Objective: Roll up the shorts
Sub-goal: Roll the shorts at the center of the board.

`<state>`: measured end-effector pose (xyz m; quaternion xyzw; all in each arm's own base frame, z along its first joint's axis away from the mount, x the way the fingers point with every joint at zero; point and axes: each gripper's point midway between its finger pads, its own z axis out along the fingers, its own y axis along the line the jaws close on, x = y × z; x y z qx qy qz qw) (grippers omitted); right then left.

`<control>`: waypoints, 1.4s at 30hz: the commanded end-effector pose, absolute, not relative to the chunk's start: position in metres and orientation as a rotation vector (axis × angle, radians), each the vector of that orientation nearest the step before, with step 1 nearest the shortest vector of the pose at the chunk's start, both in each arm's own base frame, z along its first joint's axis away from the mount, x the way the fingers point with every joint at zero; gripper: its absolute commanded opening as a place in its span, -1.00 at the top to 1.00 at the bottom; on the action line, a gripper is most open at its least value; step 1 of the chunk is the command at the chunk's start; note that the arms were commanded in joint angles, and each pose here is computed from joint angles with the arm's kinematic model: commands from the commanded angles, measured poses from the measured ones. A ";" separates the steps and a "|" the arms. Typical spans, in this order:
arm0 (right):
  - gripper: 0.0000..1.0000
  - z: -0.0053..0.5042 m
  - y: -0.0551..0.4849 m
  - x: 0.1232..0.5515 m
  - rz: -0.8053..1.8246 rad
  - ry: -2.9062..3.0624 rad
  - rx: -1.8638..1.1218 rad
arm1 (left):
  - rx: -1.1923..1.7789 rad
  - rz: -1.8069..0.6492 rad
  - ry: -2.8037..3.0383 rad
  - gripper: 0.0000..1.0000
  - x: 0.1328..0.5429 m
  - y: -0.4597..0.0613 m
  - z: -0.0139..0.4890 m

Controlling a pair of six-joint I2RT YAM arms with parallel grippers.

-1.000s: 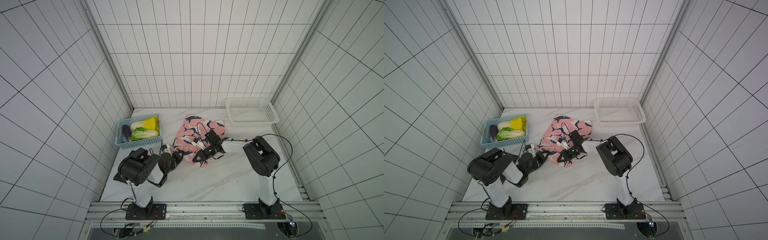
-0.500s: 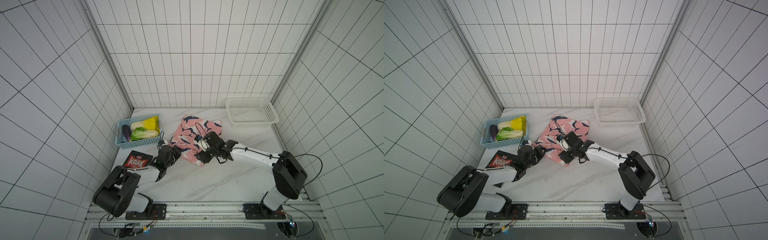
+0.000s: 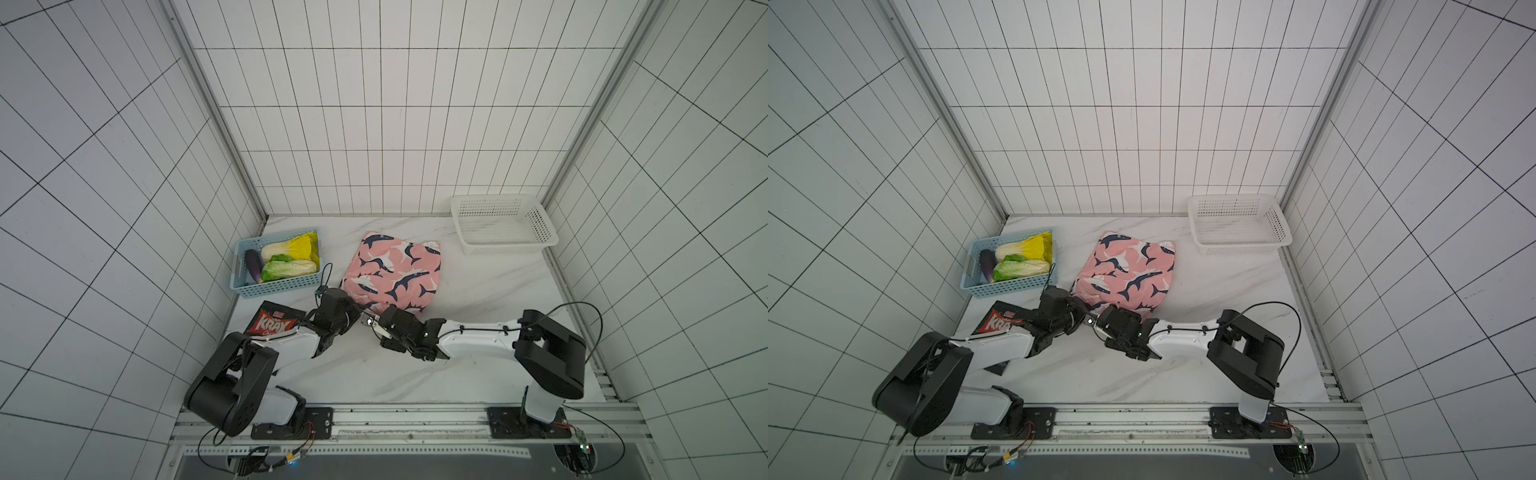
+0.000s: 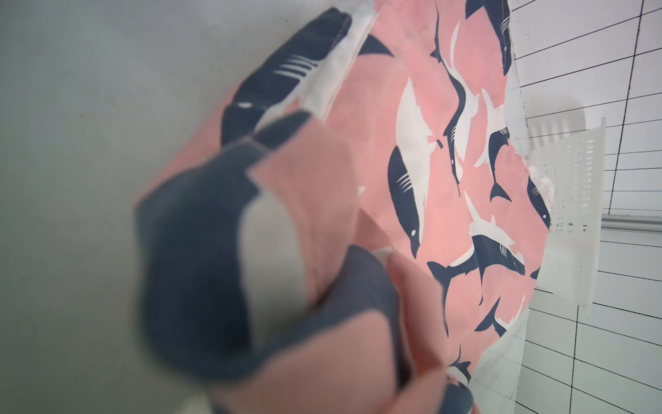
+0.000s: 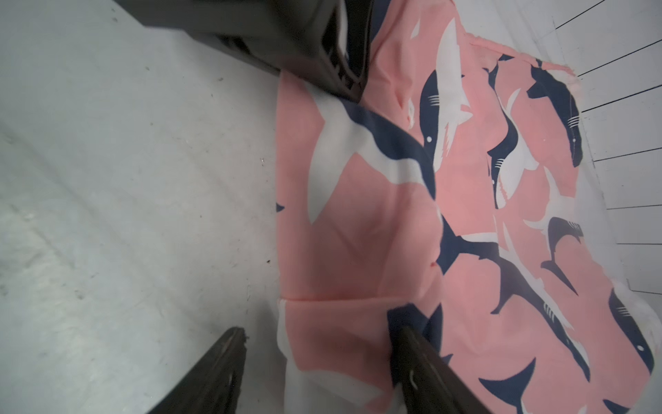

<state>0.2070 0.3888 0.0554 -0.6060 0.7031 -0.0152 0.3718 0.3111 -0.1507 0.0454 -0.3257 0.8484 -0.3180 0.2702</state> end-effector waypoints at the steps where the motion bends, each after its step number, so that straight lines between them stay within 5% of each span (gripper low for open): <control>1: -0.40 0.039 0.385 0.216 -0.126 1.768 -1.563 | -0.906 -0.870 2.307 1.00 0.307 -0.150 0.048; 8: -0.32 0.009 0.381 0.215 -0.151 1.815 -1.610 | -0.936 -0.921 2.318 1.00 0.306 -0.151 0.050; 15: 0.86 0.000 0.370 0.206 0.046 2.013 -1.664 | -0.935 -0.923 2.332 1.00 0.309 -0.145 0.054; 16: 0.94 0.001 0.370 0.201 0.110 2.044 -1.676 | -0.918 -0.918 2.334 0.79 0.311 -0.145 0.057; 19: 1.00 0.009 0.372 0.187 0.298 2.150 -1.702 | -0.866 -0.890 2.311 -0.08 0.313 -0.140 0.071; 22: 1.00 0.019 0.377 0.179 0.489 2.243 -1.698 | -0.847 -0.836 2.237 -0.40 0.311 -0.126 0.091; 32: 1.00 0.061 0.399 0.173 1.220 2.466 -1.496 | -0.719 -0.890 2.130 -0.47 0.280 -0.116 0.116; 42: 1.00 0.046 0.403 0.196 1.580 2.671 -1.210 | -0.712 -0.945 2.086 -0.56 0.275 -0.122 0.087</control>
